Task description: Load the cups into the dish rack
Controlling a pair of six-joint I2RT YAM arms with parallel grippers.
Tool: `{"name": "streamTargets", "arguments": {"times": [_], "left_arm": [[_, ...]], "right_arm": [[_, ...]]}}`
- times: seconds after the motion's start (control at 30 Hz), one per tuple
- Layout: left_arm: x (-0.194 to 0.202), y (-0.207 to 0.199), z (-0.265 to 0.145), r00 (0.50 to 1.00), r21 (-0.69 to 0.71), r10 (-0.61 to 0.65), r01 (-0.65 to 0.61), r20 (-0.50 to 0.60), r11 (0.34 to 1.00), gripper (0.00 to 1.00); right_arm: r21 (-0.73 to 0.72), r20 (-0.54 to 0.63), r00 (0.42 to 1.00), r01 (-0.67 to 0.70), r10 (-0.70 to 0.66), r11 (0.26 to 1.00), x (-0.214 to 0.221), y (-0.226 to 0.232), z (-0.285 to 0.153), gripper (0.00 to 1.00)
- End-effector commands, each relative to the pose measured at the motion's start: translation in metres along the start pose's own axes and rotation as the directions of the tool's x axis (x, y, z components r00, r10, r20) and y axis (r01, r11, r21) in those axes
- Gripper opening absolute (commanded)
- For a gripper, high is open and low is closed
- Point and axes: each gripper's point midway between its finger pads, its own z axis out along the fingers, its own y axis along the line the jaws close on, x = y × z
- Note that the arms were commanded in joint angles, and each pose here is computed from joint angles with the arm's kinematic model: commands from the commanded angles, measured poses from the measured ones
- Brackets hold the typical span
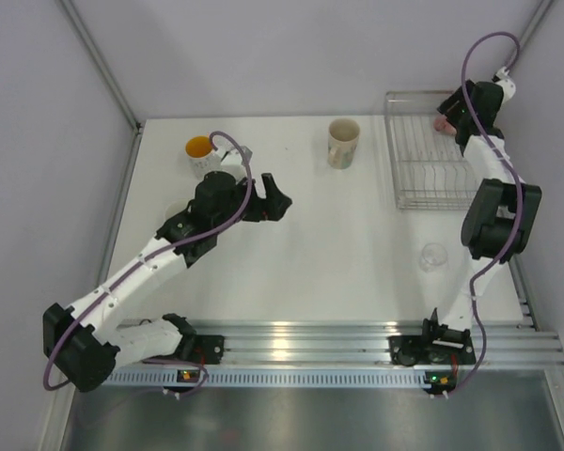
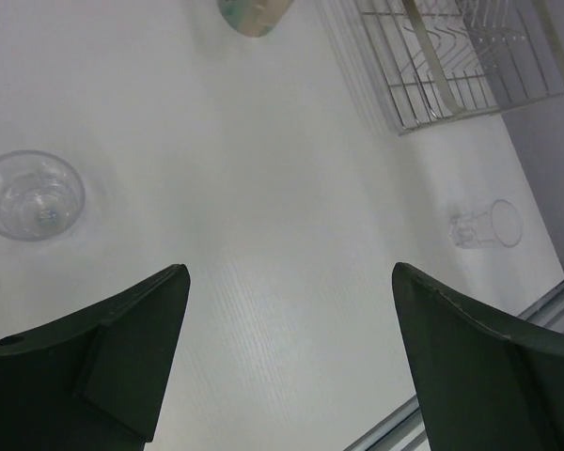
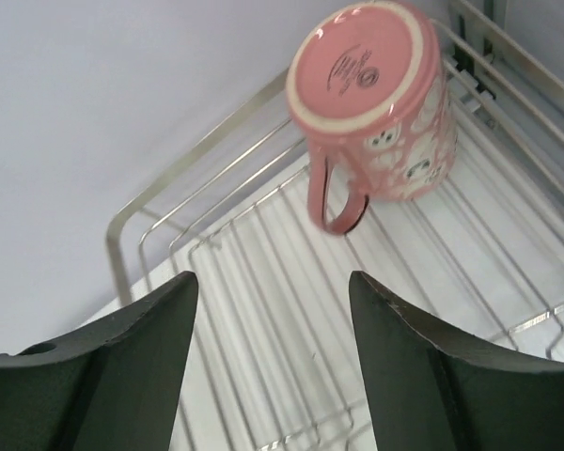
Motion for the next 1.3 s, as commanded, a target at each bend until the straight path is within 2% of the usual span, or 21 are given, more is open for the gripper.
{"name": "streamTargets", "arguments": {"times": [0.0, 0.03, 0.07, 0.13, 0.17, 0.3, 0.4, 0.43, 0.5, 0.53, 0.63, 0.8, 0.87, 0.93, 1.07, 1.1, 1.27], "left_arm": [[-0.033, 0.01, 0.005, 0.999, -0.138, 0.038, -0.034, 0.032, 0.99, 0.94], [-0.049, 0.008, 0.01, 0.999, -0.17, 0.029, -0.021, 0.046, 0.985, 0.94], [-0.045, 0.015, 0.012, 0.999, -0.212, 0.03, -0.027, 0.011, 0.977, 0.94], [-0.066, 0.017, 0.014, 0.999, -0.26, 0.019, -0.007, 0.046, 0.966, 0.94], [-0.064, 0.023, 0.02, 0.999, -0.288, 0.008, 0.001, 0.033, 0.958, 0.94], [-0.094, 0.056, 0.014, 0.984, -0.406, -0.09, 0.145, 0.152, 0.902, 0.91], [-0.115, 0.071, 0.01, 0.959, -0.413, -0.167, 0.25, 0.228, 0.876, 0.91], [-0.118, 0.079, 0.008, 0.946, -0.432, -0.202, 0.297, 0.253, 0.852, 0.91], [-0.134, 0.099, 0.003, 0.922, -0.478, -0.228, 0.361, 0.314, 0.801, 0.91], [-0.133, 0.111, 0.0, 0.906, -0.517, -0.249, 0.403, 0.343, 0.755, 0.91], [-0.141, 0.134, 0.001, 0.87, -0.552, -0.293, 0.48, 0.395, 0.682, 0.89], [-0.151, 0.171, 0.011, 0.819, -0.543, -0.387, 0.572, 0.424, 0.615, 0.84], [-0.153, 0.184, 0.019, 0.803, -0.543, -0.416, 0.596, 0.427, 0.592, 0.78], [-0.159, 0.202, 0.018, 0.804, -0.564, -0.401, 0.594, 0.439, 0.573, 0.73], [-0.17, 0.227, 0.022, 0.803, -0.606, -0.362, 0.595, 0.474, 0.528, 0.72], [-0.17, 0.236, 0.018, 0.798, -0.631, -0.352, 0.602, 0.488, 0.49, 0.72], [-0.188, 0.247, 0.032, 0.783, -0.626, -0.334, 0.621, 0.525, 0.471, 0.72]], "right_arm": [[-0.138, -0.006, 0.999, -0.039, 0.039, 0.99, -0.025, 0.042, -0.063, 0.65], [-0.146, -0.016, 0.999, -0.033, 0.031, 0.989, -0.022, 0.045, -0.074, 0.65], [-0.165, -0.028, 0.999, -0.027, 0.022, 0.986, -0.017, 0.052, -0.096, 0.65], [-0.222, -0.075, 0.997, -0.022, 0.005, 0.975, -0.004, 0.064, -0.12, 0.65], [-0.271, -0.102, 0.995, -0.011, -0.017, 0.962, 0.008, 0.075, -0.142, 0.65], [-0.453, -0.202, 0.968, 0.04, -0.146, 0.891, 0.063, 0.116, -0.208, 0.65], [-0.586, -0.245, 0.943, 0.041, -0.226, 0.809, 0.114, 0.146, -0.262, 0.65], [-0.635, -0.232, 0.948, 0.021, -0.216, 0.772, 0.118, 0.158, -0.275, 0.65], [-0.717, -0.29, 0.927, -0.046, -0.237, 0.696, 0.154, 0.164, -0.315, 0.65], [-0.738, -0.285, 0.928, -0.054, -0.239, 0.672, 0.159, 0.166, -0.325, 0.65], [-0.786, -0.265, 0.925, -0.043, -0.273, 0.616, 0.179, 0.168, -0.356, 0.65], [-0.784, -0.276, 0.916, -0.04, -0.29, 0.619, 0.179, 0.167, -0.362, 0.65], [-0.782, -0.28, 0.919, -0.05, -0.279, 0.622, 0.177, 0.168, -0.363, 0.65], [-0.789, -0.285, 0.921, -0.068, -0.266, 0.61, 0.176, 0.17, -0.366, 0.66], [-0.794, -0.294, 0.918, -0.081, -0.265, 0.602, 0.177, 0.171, -0.369, 0.65], [-0.792, -0.292, 0.919, -0.078, -0.264, 0.605, 0.177, 0.17, -0.368, 0.66], [-0.791, -0.288, 0.922, -0.077, -0.259, 0.607, 0.175, 0.17, -0.369, 0.66]]}}
